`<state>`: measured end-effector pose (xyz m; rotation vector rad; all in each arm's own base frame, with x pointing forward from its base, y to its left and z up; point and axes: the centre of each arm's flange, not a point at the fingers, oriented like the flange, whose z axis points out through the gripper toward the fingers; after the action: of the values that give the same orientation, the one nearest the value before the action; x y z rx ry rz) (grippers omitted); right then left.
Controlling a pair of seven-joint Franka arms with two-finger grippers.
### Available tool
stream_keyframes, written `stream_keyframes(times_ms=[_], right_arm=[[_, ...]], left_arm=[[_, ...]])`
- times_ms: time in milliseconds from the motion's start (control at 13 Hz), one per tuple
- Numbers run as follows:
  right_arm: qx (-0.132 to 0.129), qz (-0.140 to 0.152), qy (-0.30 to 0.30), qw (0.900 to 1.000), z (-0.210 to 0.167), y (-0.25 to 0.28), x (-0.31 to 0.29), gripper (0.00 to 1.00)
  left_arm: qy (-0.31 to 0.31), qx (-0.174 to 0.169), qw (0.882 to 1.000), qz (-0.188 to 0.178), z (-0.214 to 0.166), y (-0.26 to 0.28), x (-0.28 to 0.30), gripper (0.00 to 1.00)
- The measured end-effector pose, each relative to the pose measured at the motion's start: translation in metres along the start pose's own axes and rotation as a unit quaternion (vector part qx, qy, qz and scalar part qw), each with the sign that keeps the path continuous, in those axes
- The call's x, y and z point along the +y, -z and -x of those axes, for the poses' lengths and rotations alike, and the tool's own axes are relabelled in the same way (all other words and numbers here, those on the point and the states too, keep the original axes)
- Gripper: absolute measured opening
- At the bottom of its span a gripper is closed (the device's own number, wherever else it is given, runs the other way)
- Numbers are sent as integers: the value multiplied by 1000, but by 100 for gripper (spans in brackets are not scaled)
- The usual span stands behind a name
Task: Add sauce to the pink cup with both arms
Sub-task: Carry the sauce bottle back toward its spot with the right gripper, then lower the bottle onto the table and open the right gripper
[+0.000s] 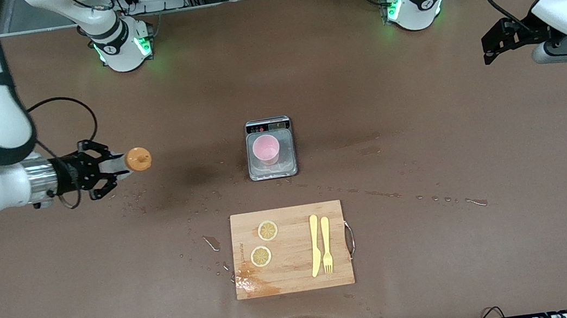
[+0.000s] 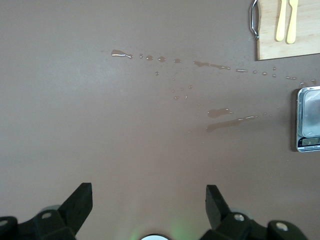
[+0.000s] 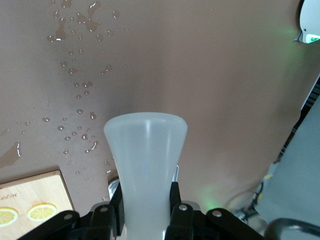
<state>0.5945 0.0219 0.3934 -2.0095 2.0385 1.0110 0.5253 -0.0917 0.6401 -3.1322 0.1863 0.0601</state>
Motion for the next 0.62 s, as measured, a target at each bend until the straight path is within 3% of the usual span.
stream_keyframes(times_ms=[308, 615], right_arm=[[-64, -10, 54, 996, -91, 18, 11, 37], [-155, -26, 105, 982, -202, -9, 6, 37]], left_arm=[[1, -1, 1000, 0, -1, -1, -1, 100], [2, -1, 1000, 0, -1, -1, -2, 100]])
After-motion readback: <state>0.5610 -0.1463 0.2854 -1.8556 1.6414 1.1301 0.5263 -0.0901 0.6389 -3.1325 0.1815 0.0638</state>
